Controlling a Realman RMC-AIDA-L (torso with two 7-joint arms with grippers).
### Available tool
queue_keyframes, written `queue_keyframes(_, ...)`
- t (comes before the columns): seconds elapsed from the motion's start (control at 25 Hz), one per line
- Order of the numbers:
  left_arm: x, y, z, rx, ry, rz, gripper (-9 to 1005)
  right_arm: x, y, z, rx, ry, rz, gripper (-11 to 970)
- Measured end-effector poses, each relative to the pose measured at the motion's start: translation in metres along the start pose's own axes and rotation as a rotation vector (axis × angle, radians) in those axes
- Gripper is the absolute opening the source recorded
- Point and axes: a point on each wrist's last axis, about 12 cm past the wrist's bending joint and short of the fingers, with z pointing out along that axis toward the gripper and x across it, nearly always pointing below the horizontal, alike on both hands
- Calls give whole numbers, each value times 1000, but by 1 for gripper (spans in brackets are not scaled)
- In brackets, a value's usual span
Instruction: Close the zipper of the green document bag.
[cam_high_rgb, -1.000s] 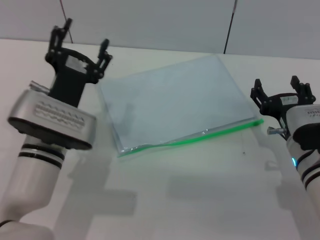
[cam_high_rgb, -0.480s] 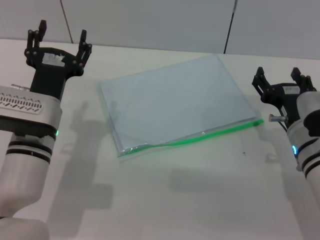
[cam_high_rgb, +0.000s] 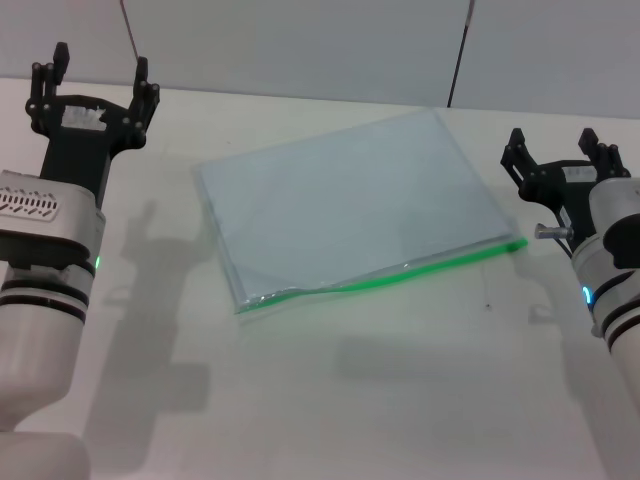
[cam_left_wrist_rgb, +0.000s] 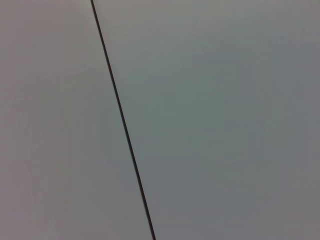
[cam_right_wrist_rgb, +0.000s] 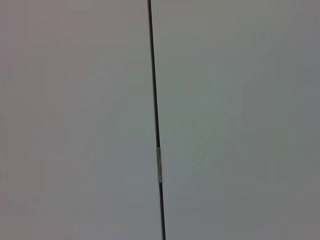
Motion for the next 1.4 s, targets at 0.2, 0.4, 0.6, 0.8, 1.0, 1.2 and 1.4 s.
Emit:
queue_keyframes(0.2,0,2,1,-1,-2,7,827,-1,0,2,-4,1,-5,876)
queue_keyframes(0.4,1,3,2,-2,-3,7,827,-1,1,3,-5,1,-6,876)
queue_keyframes(0.6,1,3,2,-2,-4,6,827,-1,1,3,-6,0,-7,876)
queue_keyframes(0.8,1,2,2,0,-4,6,827,-1,1,3,-7,0,-8,876)
queue_keyframes(1.0,1,2,1,3,-3,8,827,-1,1,3,-8,0,-8,876)
queue_keyframes(1.2,1,2,2,5,-2,8,827,-1,1,3,-8,1,-10,876)
queue_keyframes(1.4,1,2,2,11,-2,11,827,-1,0,3,-7,2,-16,876)
